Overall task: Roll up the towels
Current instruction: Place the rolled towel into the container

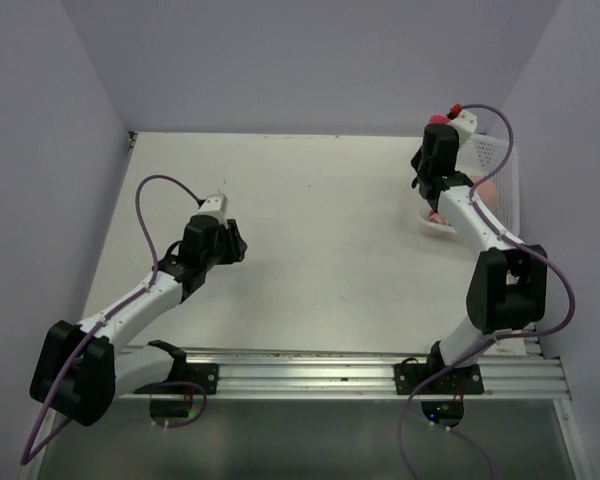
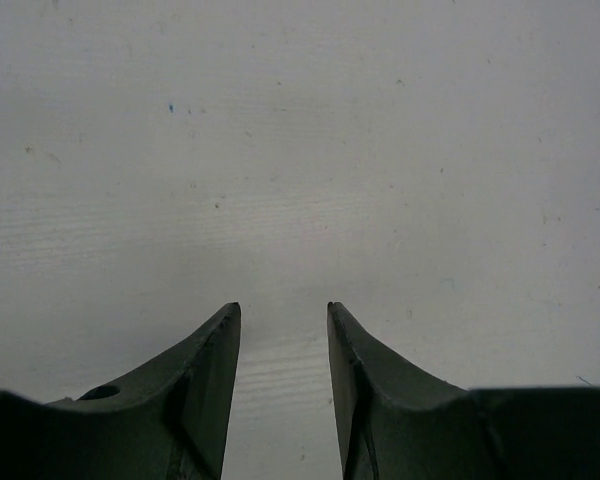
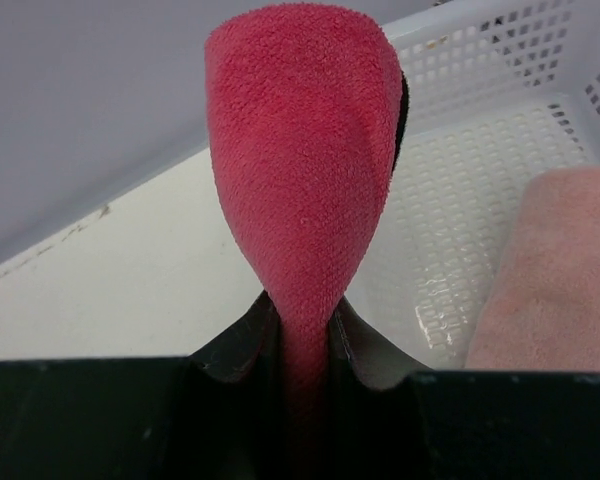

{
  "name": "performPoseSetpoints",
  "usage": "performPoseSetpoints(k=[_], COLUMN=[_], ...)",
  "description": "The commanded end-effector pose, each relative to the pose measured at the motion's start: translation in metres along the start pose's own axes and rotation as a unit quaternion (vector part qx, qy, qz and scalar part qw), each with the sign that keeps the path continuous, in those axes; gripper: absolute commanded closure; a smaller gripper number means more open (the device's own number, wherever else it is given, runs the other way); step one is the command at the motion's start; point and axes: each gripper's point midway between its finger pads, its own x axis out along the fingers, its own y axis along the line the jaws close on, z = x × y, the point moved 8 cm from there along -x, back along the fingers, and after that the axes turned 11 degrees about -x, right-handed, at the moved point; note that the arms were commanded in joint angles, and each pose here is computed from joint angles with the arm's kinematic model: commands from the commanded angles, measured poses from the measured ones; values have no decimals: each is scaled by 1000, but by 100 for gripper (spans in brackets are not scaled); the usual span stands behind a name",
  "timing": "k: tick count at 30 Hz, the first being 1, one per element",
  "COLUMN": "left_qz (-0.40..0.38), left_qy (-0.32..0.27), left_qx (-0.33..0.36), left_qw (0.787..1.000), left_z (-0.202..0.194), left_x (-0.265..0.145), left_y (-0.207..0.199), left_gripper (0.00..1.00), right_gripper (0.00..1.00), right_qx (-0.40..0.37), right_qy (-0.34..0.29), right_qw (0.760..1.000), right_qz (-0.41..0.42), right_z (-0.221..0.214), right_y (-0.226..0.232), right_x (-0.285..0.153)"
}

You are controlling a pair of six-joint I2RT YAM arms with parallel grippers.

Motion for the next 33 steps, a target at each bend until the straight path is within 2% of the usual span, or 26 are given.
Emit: performPoseSetpoints(k=[1, 12, 13, 18, 23, 24, 27, 28, 31, 33], left_qz=[-49, -53, -52, -54, -52, -50, -60, -60, -59, -61], left_qy=[-68, -41, -38, -27, -23, -20, -12, -10, -10, -12], left_qx=[10, 16, 16, 17, 18, 19, 21, 21, 23, 23], left_qw=[996, 998, 998, 998, 998, 998, 998, 998, 998, 998], left_z=[23, 14, 12, 10, 8, 7, 5, 5, 5, 5], left_x=[-11, -2, 0, 4, 8, 9, 8, 8, 8, 7], left_y=[-12, -11, -10, -10, -9, -9, -11, -10, -10, -11], left_gripper=[56, 56, 56, 56, 56, 56, 55, 55, 53, 53], right_gripper=[100, 100, 100, 100, 100, 98, 78, 68, 55, 52], right_qx=[78, 76, 83, 100, 84, 83, 79, 79, 77, 77], right_qy=[-57, 16, 24, 84, 139, 155, 182, 190, 195, 192], right_qw=[994, 992, 989, 986, 982, 980, 976, 974, 975, 976], right_qz=[-52, -101, -116, -101, -96, -95, -95, -90, -79, -74], right_z=[19, -58, -62, -84, -107, -111, -119, -122, -119, -111], right_y=[-17, -49, -63, -76, -78, -78, -78, -77, -74, -72], right_x=[22, 85, 91, 107, 109, 108, 109, 108, 110, 111])
